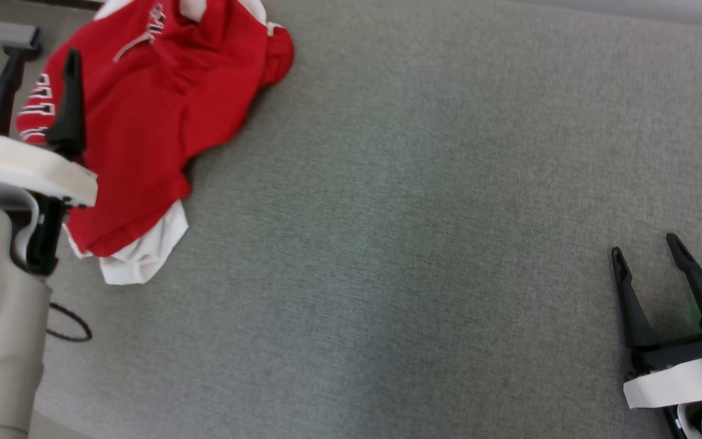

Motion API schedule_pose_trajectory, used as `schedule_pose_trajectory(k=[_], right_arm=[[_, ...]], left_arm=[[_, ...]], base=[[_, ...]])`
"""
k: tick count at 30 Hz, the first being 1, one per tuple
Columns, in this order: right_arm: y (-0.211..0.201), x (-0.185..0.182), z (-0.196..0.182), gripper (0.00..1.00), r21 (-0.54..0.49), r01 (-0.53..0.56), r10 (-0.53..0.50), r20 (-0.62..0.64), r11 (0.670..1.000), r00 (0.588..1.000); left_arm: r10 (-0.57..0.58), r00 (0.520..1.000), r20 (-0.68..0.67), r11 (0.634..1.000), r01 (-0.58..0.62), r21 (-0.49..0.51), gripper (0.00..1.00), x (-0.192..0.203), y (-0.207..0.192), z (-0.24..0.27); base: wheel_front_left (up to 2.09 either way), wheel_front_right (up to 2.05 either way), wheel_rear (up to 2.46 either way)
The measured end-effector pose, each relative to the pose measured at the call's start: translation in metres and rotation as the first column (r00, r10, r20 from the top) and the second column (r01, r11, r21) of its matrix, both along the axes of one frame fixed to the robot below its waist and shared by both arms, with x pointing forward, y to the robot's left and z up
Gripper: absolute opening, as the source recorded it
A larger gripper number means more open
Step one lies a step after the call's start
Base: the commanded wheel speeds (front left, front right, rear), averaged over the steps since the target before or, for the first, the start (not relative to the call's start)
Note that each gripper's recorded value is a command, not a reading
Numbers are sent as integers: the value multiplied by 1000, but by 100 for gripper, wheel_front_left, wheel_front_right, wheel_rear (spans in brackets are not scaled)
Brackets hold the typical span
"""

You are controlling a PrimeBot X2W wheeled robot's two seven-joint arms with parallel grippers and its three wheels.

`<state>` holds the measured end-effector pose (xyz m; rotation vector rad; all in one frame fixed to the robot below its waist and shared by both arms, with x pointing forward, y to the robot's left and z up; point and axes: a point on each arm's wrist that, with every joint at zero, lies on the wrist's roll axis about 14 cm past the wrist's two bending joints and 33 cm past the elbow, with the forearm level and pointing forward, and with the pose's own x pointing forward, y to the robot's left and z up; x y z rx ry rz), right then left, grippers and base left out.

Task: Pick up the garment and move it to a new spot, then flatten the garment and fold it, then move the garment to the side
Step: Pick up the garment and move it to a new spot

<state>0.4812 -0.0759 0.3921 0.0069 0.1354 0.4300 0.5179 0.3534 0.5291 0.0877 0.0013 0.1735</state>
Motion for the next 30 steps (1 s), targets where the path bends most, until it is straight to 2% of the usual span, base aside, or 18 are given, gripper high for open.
schedule_pose_trajectory(k=[7,16,21,25,30], right_arm=[[-13,6,-8,100,-18,20,-20,2,1000,1000],[-34,7,-12,100,-48,70,-70,0,996,998],[-37,6,-13,100,-59,74,-74,0,995,997],[-37,5,-13,100,-61,78,-78,-3,995,997],[-40,4,-12,100,-66,85,-85,-4,994,996]], left_arm=[[3,994,-112,996,-13,-89,100,42,-5,-48],[-64,984,-164,982,34,-183,100,78,-35,-80],[-82,958,-275,984,35,-174,100,77,-37,-104],[-83,916,-393,987,22,-156,100,69,-35,-128],[-117,874,-471,984,38,-175,100,65,-48,-143]], base=[[0,0,0],[0,0,0],[0,0,0],[0,0,0],[0,0,0]])
